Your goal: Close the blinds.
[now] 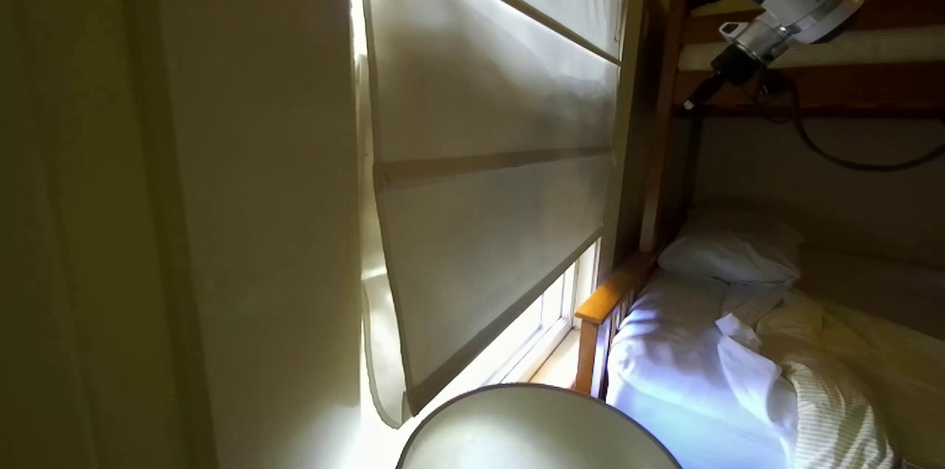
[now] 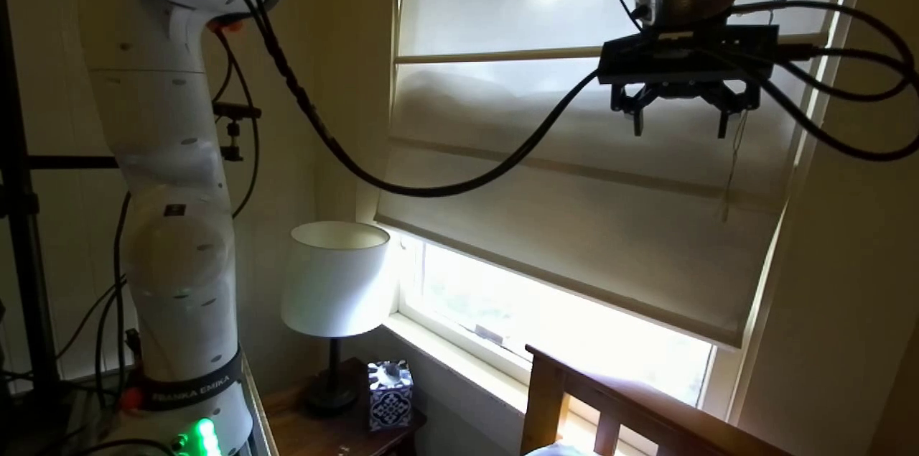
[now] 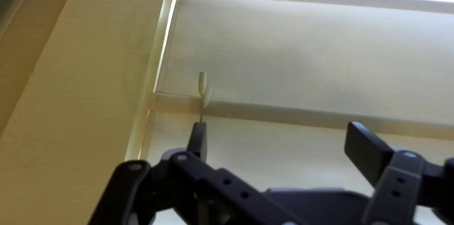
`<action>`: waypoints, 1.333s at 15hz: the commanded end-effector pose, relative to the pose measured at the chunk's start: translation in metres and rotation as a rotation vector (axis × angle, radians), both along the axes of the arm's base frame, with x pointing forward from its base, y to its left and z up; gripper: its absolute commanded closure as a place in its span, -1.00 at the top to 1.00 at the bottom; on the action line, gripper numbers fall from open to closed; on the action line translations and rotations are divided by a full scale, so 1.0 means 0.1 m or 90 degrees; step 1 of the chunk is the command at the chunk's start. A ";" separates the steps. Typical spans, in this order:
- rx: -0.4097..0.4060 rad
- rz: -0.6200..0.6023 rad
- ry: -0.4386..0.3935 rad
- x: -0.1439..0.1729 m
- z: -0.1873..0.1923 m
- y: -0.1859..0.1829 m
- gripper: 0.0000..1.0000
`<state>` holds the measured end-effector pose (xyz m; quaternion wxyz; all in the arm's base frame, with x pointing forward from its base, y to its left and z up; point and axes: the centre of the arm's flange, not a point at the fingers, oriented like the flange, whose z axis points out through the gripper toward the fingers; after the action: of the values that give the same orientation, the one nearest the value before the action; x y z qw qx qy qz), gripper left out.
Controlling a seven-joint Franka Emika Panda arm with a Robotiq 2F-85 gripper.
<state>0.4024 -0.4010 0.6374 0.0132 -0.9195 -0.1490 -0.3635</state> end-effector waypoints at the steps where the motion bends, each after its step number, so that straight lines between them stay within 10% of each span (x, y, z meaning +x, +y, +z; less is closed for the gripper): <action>1: -0.002 -0.007 0.001 0.04 0.00 -0.04 1.00; 20: 0.027 -0.019 -0.098 1.20 -0.22 -0.29 1.00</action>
<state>0.5040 -0.4170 0.6137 0.0069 -0.8930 -0.1418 -0.4271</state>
